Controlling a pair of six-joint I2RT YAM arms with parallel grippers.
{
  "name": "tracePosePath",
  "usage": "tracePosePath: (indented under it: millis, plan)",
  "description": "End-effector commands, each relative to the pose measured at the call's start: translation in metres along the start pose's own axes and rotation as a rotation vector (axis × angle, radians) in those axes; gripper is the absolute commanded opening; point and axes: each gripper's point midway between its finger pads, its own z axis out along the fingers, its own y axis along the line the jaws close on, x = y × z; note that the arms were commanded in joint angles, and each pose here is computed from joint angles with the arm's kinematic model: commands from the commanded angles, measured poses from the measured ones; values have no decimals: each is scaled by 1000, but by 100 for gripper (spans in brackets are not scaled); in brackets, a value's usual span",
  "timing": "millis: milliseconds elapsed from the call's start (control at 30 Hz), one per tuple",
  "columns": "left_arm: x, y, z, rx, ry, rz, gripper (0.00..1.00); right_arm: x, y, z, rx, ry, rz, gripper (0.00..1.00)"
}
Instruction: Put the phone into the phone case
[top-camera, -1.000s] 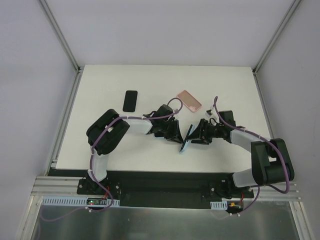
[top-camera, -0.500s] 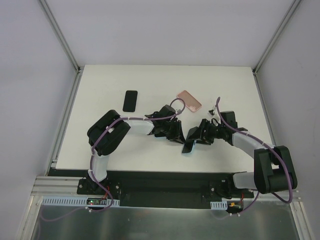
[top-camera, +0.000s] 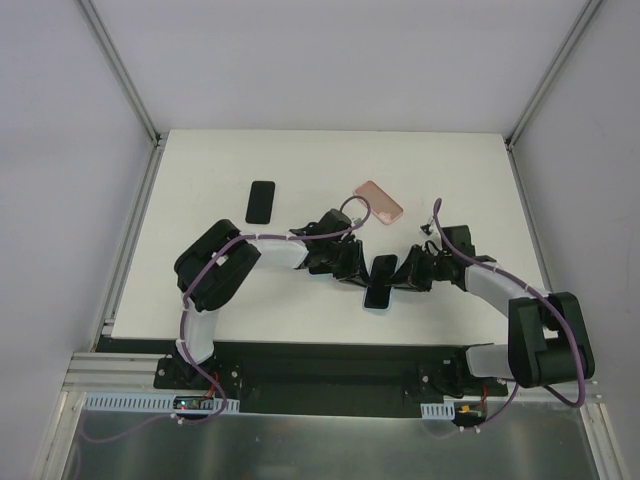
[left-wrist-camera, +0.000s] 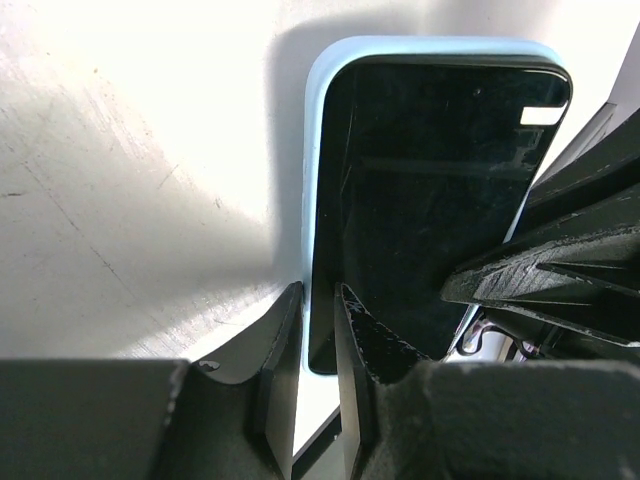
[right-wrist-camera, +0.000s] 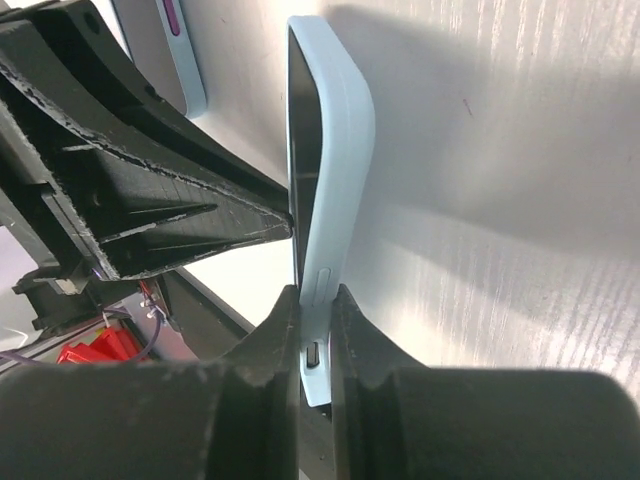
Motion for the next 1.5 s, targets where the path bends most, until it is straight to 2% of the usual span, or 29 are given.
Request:
tracePosePath:
  millis: [0, 133, 233, 300, 433, 533, 667, 700, 767, 933, 1033, 1133, 1267, 1467]
  plan:
    - [-4, -15, 1, 21, -17, 27, 18, 4, -12, -7, 91, 10, -53, 9]
    - [-4, -14, 2, 19, -16, 22, 18, 6, -1, -8, 29, 19, -74, 36]
    - [-4, -14, 2, 17, -15, 24, 18, 7, -2, -6, 26, 23, -77, 40]
    - [-4, -15, 1, 19, -14, 25, 18, 7, -6, -4, 33, 30, -78, 36]
    - [-5, -21, -4, 30, -23, 36, 18, 10, -7, 6, -1, 63, -53, 10]
    - [-5, -32, -14, 47, -24, 69, 21, 9, -6, 7, -18, 58, -58, 2]
    - [-11, -58, -45, 69, -52, 151, 29, 4, -1, 2, -39, 39, -66, 2]
    - [-15, -63, -55, 71, -66, 165, 35, 2, 4, -1, -63, 37, -60, 1]
    - [-17, -76, -78, 102, -84, 210, 41, -4, 17, -7, -105, 16, -77, 1]
    - [-30, -76, -123, 178, -103, 191, 55, -13, 55, -31, -212, -48, -170, 2]
    - [-28, -79, -141, 200, -134, 248, 64, -12, 72, -42, -272, -62, -210, 1]
    - [-18, -89, -153, 251, -116, 294, 73, -9, 87, -54, -324, -86, -245, 2]
    - [-7, -104, -155, 356, -77, 328, 75, -7, 102, -68, -368, -130, -270, 1]
    - [-4, -96, -139, 373, -59, 322, 73, -10, 116, -81, -400, -206, -314, 2]
